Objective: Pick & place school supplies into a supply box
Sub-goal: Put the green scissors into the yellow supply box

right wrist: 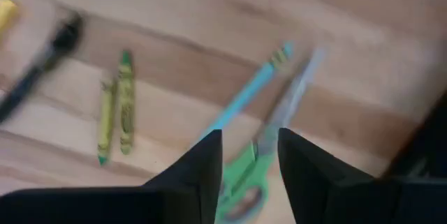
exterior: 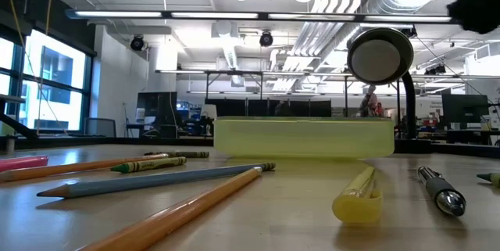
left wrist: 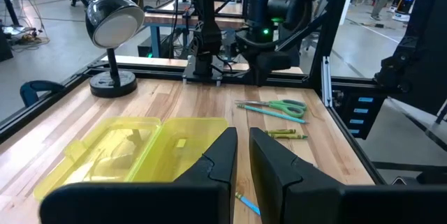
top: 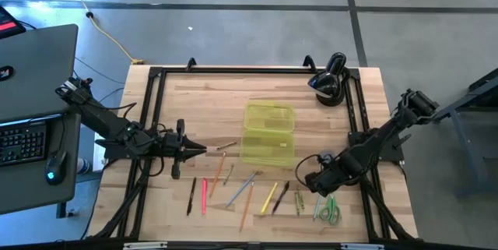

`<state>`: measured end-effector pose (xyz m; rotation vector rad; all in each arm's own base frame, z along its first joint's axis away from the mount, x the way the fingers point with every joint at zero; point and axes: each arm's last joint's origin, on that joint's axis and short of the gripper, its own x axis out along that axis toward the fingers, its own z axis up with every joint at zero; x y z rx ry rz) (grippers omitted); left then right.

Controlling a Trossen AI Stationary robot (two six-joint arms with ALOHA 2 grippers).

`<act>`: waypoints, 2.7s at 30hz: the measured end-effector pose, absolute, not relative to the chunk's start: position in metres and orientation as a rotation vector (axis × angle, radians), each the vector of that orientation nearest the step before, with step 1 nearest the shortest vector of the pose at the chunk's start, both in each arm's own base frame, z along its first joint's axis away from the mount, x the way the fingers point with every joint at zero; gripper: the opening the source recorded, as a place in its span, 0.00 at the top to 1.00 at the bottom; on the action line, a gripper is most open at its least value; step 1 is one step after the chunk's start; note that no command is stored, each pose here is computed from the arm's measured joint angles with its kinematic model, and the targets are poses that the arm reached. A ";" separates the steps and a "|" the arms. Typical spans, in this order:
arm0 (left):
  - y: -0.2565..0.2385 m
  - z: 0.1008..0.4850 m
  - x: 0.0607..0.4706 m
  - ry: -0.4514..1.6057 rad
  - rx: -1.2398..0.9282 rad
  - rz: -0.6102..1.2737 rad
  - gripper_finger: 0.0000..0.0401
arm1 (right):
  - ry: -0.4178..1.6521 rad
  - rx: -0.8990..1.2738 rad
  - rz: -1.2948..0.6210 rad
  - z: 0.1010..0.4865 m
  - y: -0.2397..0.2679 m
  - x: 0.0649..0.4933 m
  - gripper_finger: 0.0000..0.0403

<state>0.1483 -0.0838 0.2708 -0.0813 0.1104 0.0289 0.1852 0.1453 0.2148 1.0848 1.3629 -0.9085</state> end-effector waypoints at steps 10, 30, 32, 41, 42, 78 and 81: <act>-0.084 0.271 0.148 0.111 -0.081 0.029 0.82 | 1.435 1.270 -0.970 0.215 0.159 0.181 0.74; -0.084 0.271 0.148 0.111 -0.081 0.029 0.82 | 1.757 1.388 -0.765 0.183 0.182 0.164 0.80; -0.084 0.271 0.148 0.111 -0.081 0.029 0.82 | 1.693 1.385 -0.768 0.180 0.180 0.165 0.81; -0.084 0.271 0.148 0.110 -0.081 0.029 0.82 | 1.735 1.381 -0.772 0.161 0.183 0.164 0.80; -0.084 0.271 0.148 0.110 -0.081 0.029 0.82 | 1.734 1.387 -0.761 0.158 0.184 0.166 0.80; -0.084 0.271 0.148 0.110 -0.081 0.029 0.82 | 1.645 1.080 -0.995 0.125 0.173 0.161 0.81; -0.084 0.271 0.148 0.110 -0.081 0.029 0.82 | 1.628 1.061 -0.989 0.125 0.169 0.163 0.81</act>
